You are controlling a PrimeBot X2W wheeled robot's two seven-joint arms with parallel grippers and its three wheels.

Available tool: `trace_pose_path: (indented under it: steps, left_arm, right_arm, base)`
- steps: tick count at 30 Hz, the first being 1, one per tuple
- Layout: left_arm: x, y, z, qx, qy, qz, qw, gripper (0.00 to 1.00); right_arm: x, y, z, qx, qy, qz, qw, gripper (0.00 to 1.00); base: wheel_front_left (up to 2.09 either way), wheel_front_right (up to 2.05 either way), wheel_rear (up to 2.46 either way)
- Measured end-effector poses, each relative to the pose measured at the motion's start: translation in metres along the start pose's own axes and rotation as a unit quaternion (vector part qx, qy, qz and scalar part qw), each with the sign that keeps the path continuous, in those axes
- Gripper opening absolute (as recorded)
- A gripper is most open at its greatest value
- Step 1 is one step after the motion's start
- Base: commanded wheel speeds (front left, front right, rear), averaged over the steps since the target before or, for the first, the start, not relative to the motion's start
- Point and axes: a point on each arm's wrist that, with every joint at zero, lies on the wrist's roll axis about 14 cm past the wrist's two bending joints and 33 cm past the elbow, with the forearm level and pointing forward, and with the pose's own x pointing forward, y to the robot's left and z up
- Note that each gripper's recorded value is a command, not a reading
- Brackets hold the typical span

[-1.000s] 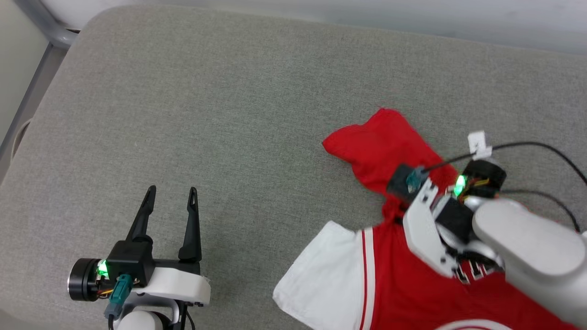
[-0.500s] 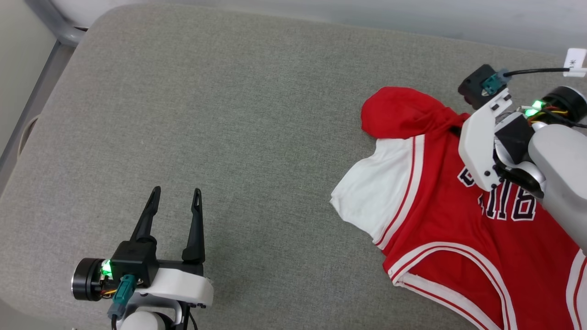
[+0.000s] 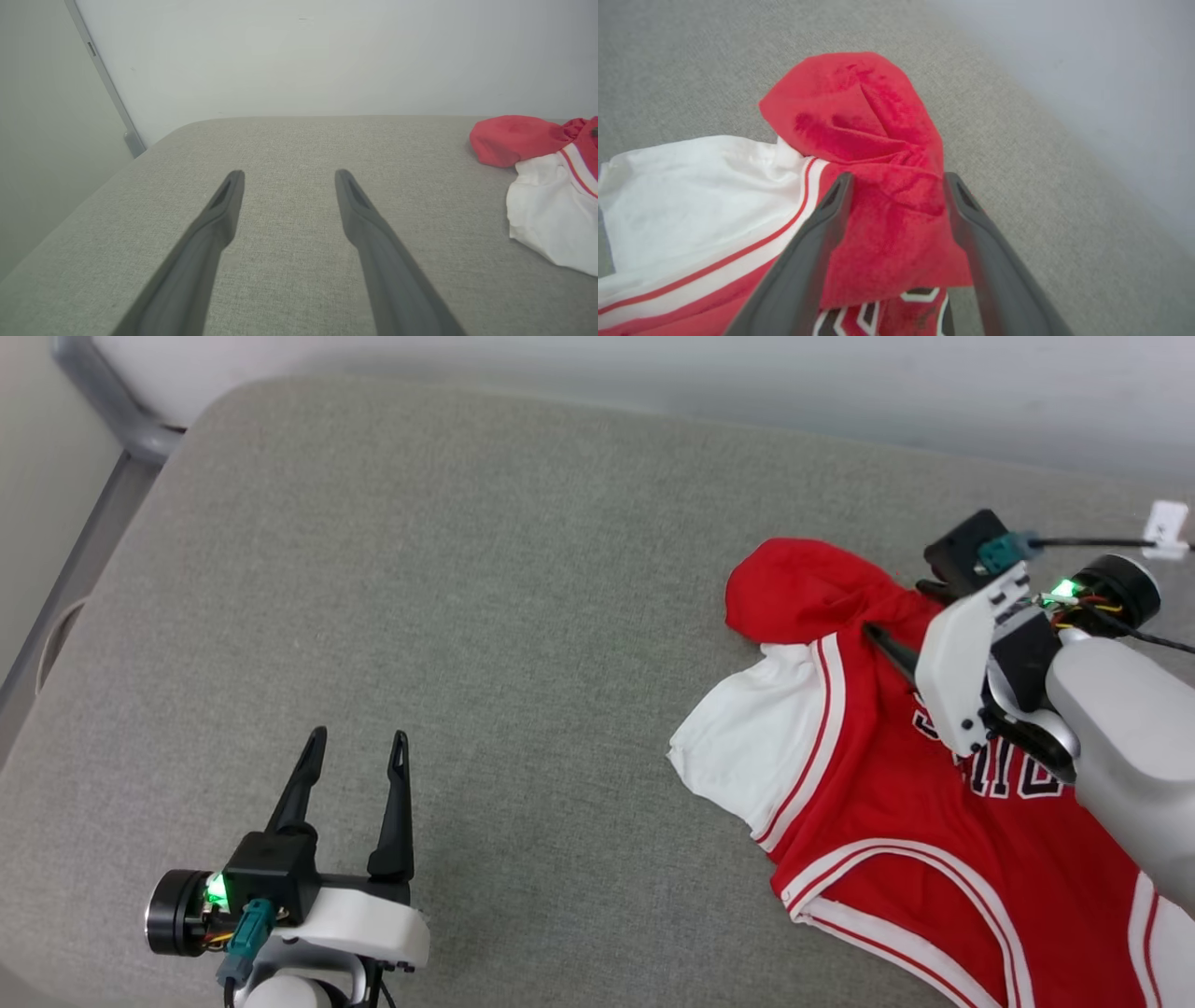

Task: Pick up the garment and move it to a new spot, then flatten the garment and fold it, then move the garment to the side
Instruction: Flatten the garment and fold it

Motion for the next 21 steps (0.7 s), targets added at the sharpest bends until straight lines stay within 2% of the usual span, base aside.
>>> trace_pose_path:
  steps: [4, 8, 11, 15, 21]
  left_arm:
    - [-0.003, -0.002, 0.009, -0.003, -0.014, -0.014, 1.0, 1.0]
    - [-0.002, -0.008, 0.017, -0.007, -0.027, -0.036, 0.999, 1.0]
    - [-0.001, -0.014, 0.02, -0.007, -0.032, -0.057, 0.998, 1.0]
    - [0.008, -0.026, 0.031, -0.006, -0.042, -0.094, 0.995, 1.0]
    - [0.027, -0.049, 0.053, 0.008, -0.046, -0.15, 0.988, 1.0]
  right_arm:
    - [-0.026, -0.005, 0.021, 0.007, -0.085, -0.013, 0.996, 1.0]
    - [-0.059, -0.018, 0.034, 0.024, -0.167, -0.043, 0.985, 1.0]
    - [-0.089, -0.035, 0.042, 0.037, -0.23, -0.081, 0.969, 1.0]
    - [-0.127, -0.054, 0.039, 0.059, -0.282, -0.14, 0.947, 1.0]
    - [-0.178, -0.052, 0.024, 0.081, -0.34, -0.216, 0.912, 1.0]
  base:
    - [0.0, 0.0, 0.0]
    - [0.0, 0.0, 0.0]
    - [0.0, 0.0, 0.0]
    - [0.0, 0.0, 0.0]
    - [0.0, 0.0, 0.0]
